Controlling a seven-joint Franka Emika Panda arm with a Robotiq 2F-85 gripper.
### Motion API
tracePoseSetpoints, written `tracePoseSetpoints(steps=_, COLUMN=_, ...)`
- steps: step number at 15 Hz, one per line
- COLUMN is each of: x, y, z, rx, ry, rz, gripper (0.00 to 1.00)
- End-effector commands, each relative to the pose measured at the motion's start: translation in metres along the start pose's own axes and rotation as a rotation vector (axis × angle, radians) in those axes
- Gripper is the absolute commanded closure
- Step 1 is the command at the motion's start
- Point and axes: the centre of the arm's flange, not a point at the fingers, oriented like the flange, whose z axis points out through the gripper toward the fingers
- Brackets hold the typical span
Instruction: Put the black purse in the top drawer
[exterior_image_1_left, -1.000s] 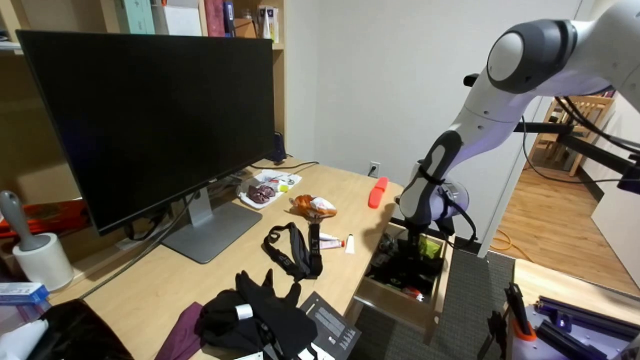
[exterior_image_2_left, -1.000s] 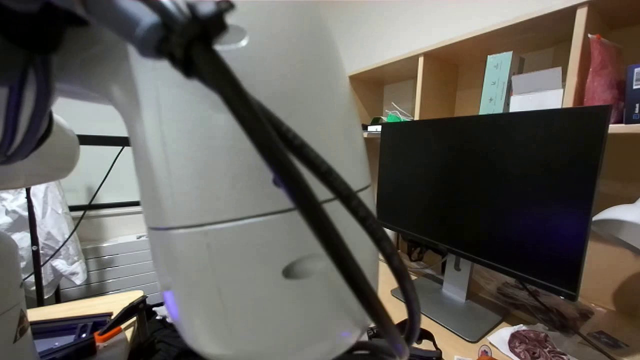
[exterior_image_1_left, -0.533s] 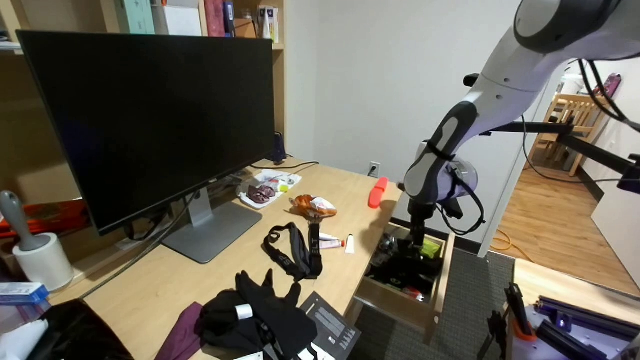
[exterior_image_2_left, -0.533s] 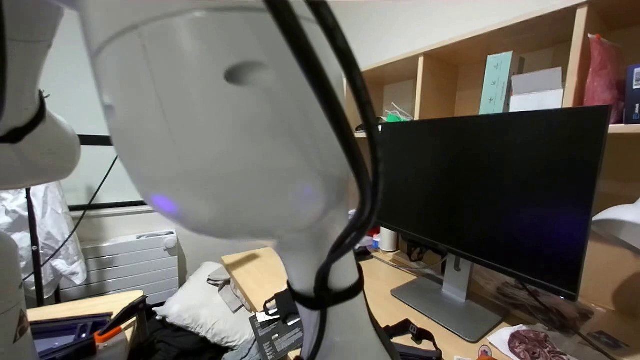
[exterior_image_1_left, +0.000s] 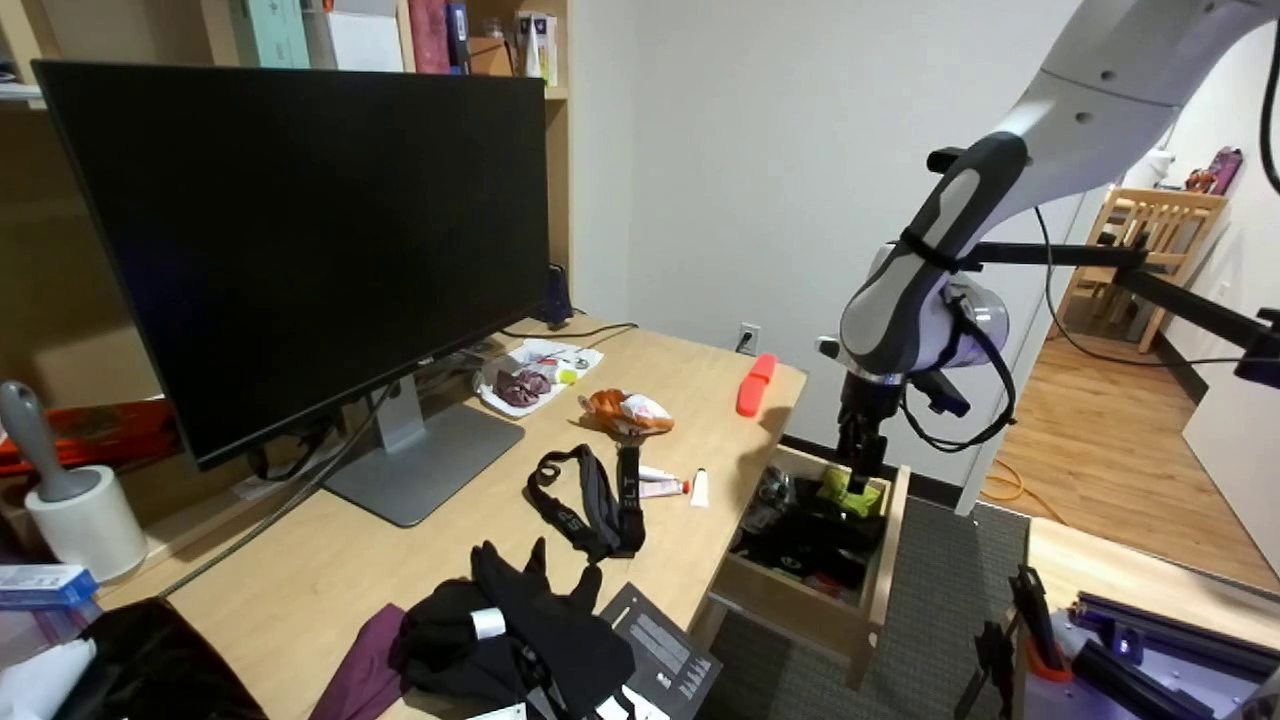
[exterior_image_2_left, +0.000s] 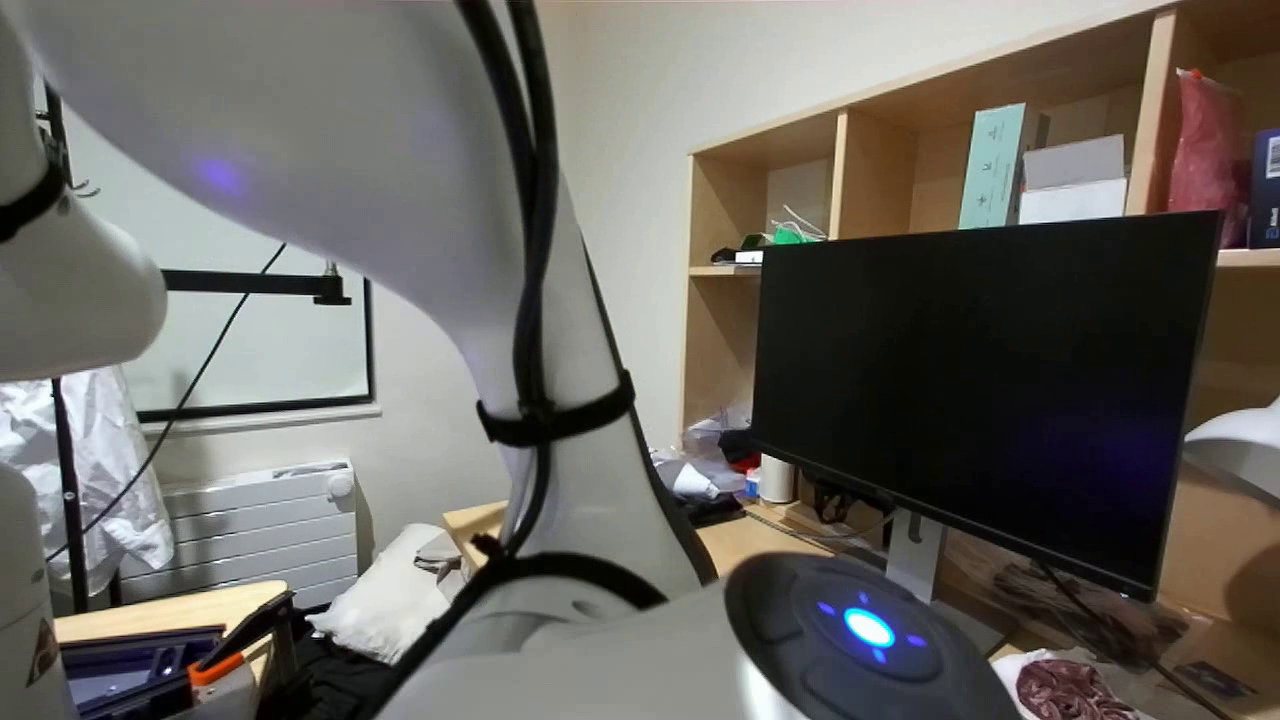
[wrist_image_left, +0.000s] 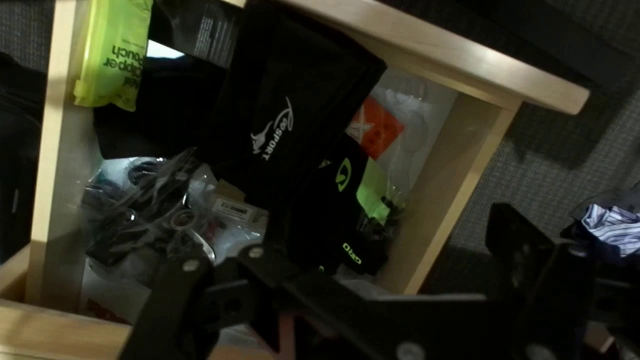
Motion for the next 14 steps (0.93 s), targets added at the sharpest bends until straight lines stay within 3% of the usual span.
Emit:
tracePoseSetpoints(steps=1, x=-0.008, y=-0.036, z=-0.042, rx=0.006, ry=0.058, rz=-0.046, gripper=0.00)
tracePoseSetpoints(steps=10, x=0.027, y=-0.069, z=-0.116, rx=0.003, ry=0.199, rz=-0.031, gripper=0.00)
tracePoseSetpoints(steps=11, x=0.034, y=-0.055, z=-0.092, rx=0.002, ry=0.183, rz=-0.016, gripper=0.00)
tracePoseSetpoints(steps=14, x=0.037, y=-0.059, z=-0.106, rx=-0.006, ry=0.192, rz=-0.018, gripper=0.00)
